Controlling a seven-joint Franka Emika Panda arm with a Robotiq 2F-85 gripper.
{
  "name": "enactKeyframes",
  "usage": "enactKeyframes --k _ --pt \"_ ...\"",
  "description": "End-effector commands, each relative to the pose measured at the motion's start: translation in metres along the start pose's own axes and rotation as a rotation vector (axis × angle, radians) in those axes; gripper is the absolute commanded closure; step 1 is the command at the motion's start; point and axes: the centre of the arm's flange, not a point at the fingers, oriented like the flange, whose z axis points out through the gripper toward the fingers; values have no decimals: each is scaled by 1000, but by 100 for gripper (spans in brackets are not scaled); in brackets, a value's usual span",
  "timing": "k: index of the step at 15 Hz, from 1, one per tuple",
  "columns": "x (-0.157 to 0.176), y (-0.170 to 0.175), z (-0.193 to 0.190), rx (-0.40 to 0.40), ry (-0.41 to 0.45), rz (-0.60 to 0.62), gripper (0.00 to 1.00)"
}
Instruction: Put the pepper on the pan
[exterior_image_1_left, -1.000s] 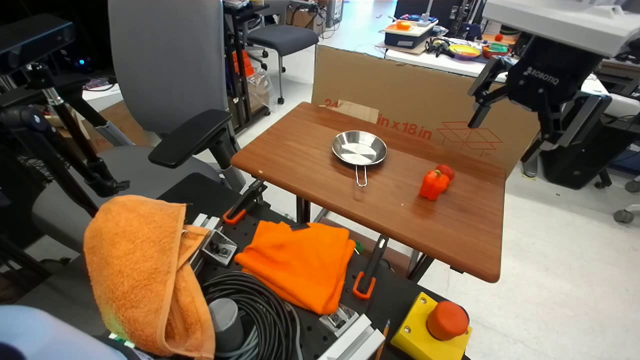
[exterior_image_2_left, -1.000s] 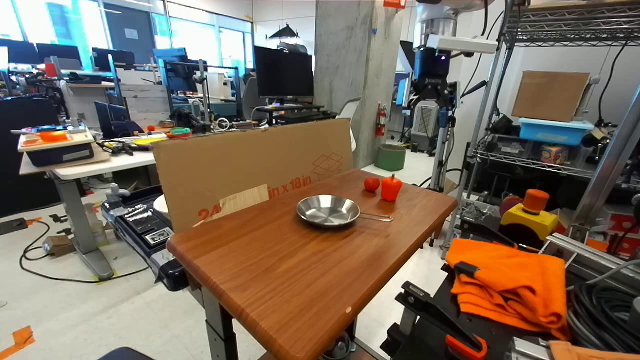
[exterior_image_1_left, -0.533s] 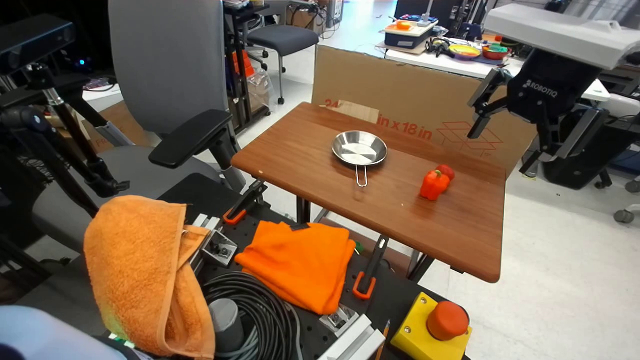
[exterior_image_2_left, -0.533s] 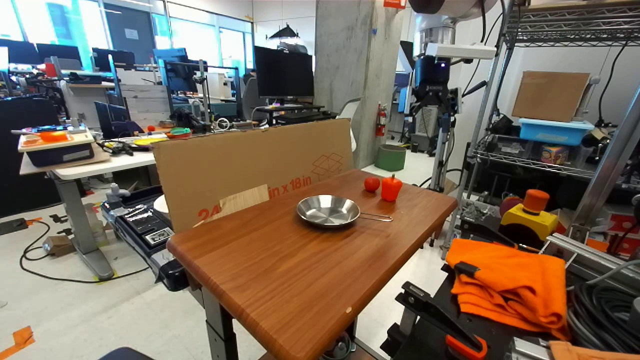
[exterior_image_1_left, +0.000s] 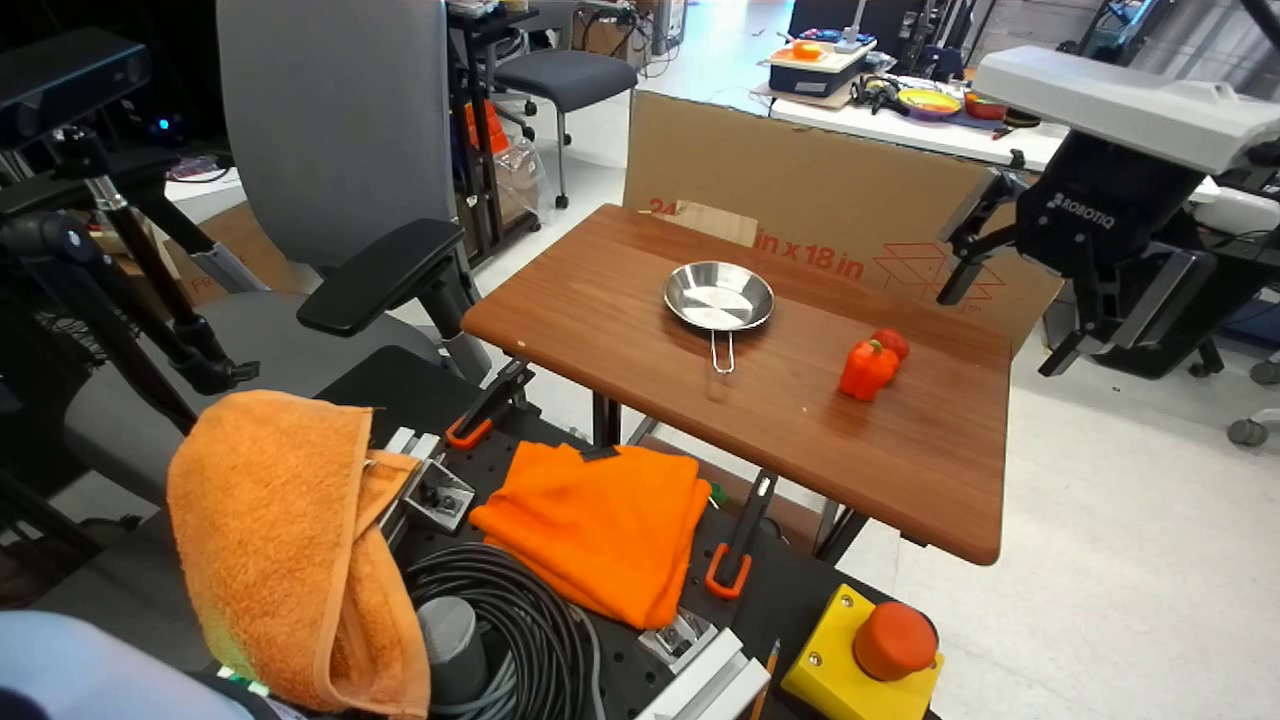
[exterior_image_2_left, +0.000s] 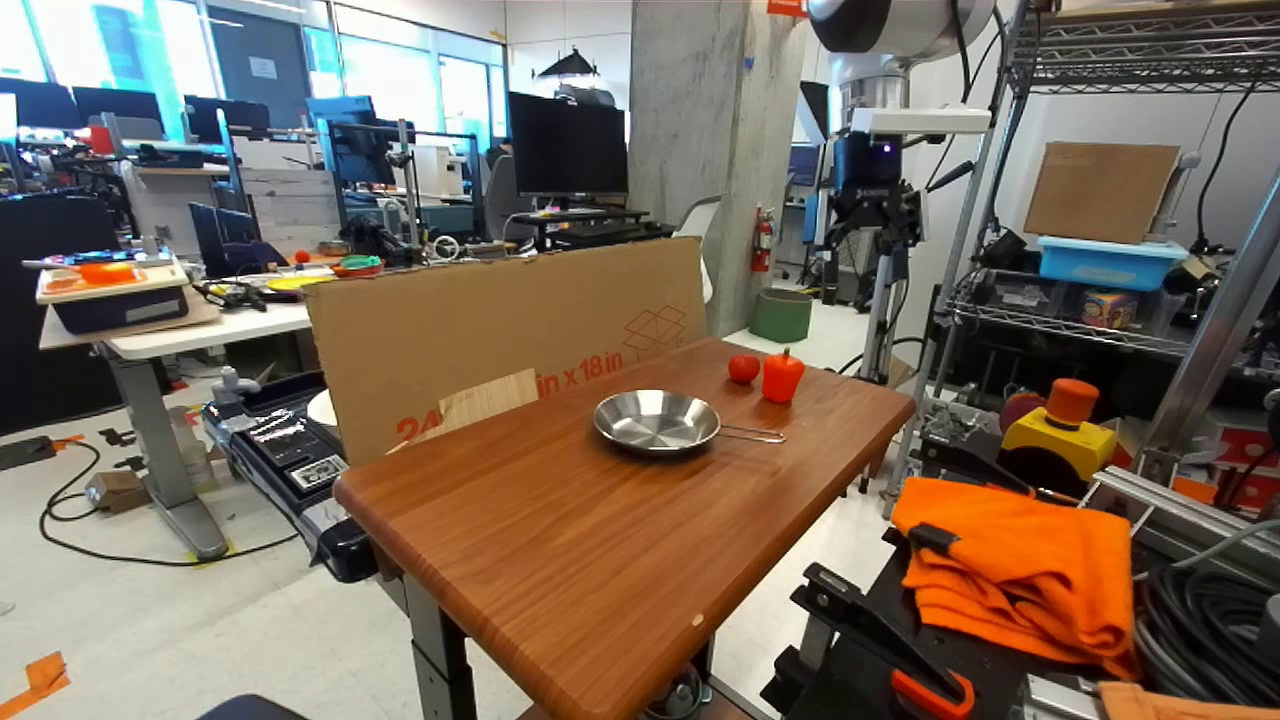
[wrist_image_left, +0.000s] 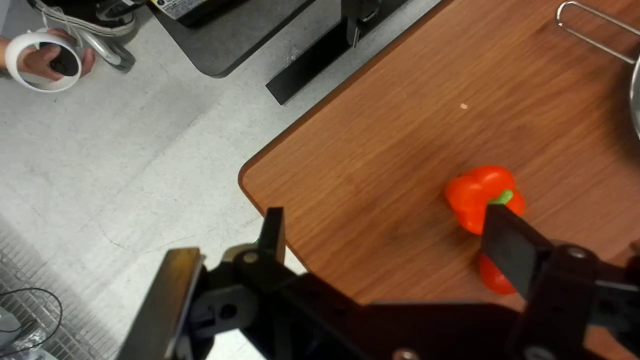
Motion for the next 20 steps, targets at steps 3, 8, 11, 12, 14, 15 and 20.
enactKeyframes --k 3,8,11,12,14,15,20 --pt "0 -3 -28 42 86 -106 0" --pt "-7 -13 -50 17 191 -366 0" --pt "-3 -17 -47 -8 183 -483 0" --pt "-1 -18 -45 -8 173 -497 0" --pt "2 -20 -37 -14 151 -519 0" --pt "4 -22 -32 -18 139 -526 0" --pt "9 -23 -5 -44 81 -530 0"
